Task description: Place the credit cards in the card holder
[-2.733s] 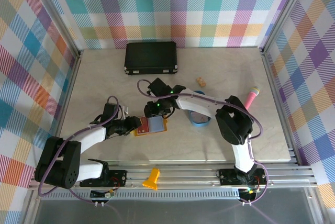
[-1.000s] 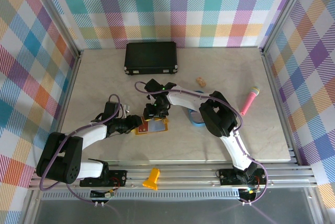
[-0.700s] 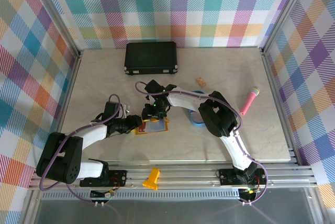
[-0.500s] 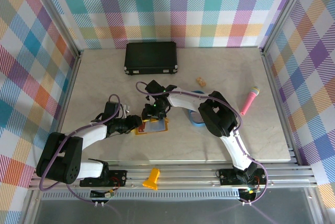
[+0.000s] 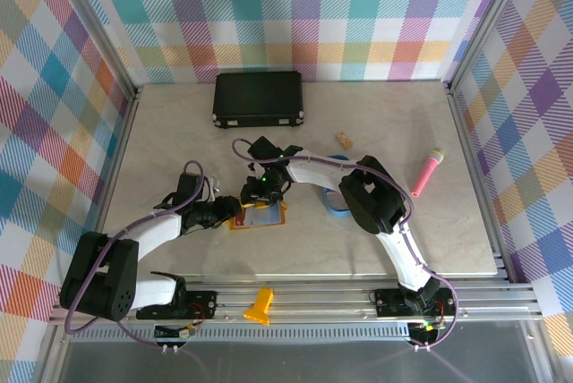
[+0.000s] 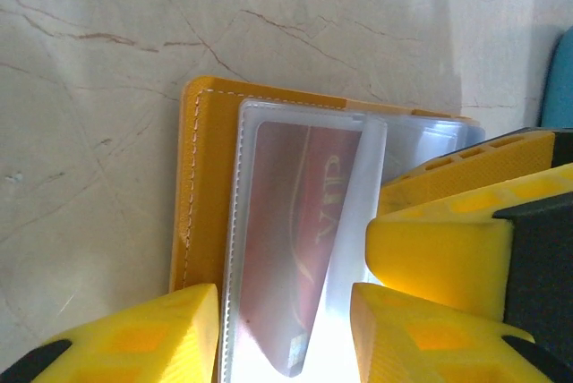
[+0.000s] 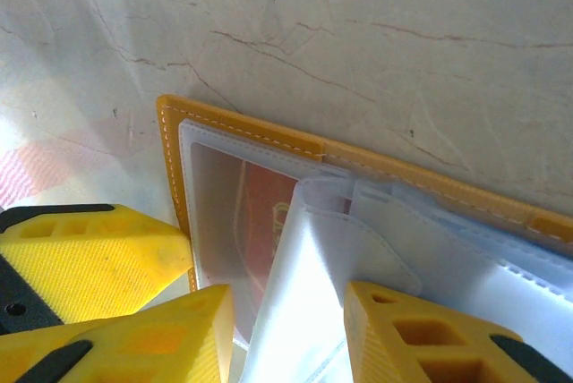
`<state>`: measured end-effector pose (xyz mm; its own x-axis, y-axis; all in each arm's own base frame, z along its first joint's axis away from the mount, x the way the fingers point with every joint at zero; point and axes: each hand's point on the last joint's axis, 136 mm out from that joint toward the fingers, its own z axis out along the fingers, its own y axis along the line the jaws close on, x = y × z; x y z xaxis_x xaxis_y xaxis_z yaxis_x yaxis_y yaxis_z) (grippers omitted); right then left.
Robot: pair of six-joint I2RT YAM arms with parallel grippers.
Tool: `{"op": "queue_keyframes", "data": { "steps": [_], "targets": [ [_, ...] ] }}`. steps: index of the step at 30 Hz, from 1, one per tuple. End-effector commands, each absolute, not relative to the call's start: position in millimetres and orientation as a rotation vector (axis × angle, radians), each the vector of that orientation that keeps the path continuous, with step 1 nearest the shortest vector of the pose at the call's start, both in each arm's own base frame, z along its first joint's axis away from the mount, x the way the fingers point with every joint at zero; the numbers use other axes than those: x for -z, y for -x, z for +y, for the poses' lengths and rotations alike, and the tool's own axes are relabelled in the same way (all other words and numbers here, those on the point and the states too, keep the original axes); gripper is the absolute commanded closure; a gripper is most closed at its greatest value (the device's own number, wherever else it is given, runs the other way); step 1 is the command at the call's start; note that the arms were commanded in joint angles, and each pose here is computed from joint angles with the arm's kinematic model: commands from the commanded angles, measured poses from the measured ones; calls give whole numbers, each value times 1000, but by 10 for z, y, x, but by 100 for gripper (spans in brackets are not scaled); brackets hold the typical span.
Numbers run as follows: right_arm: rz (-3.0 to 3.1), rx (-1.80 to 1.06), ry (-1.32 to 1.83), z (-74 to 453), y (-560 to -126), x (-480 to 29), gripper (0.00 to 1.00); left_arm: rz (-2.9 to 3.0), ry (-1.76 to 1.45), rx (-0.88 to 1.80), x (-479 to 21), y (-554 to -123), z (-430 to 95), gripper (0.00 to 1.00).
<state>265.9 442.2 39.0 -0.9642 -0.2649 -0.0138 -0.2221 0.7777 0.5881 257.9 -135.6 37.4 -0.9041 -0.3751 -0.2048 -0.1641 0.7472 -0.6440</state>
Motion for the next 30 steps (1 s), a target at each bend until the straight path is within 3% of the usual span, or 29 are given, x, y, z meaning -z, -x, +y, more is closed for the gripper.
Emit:
{"op": "queue_keyframes", "data": {
  "steps": [1, 18, 30],
  "targets": [
    [-2880, 1042, -431, 4575, -2643, -587, 62, 2604, 361, 960, -540, -2601, -1431, 57],
    [-2851, 1072, -421, 4675, -2669, -566, 61, 2582, 472, 1087, -775, -2190, -1460, 58],
    [-2843, 1073, -412, 4684, -2673, -514, 61, 2546, 411, 1129, -867, -2211, -1534, 58]
  ]
}}
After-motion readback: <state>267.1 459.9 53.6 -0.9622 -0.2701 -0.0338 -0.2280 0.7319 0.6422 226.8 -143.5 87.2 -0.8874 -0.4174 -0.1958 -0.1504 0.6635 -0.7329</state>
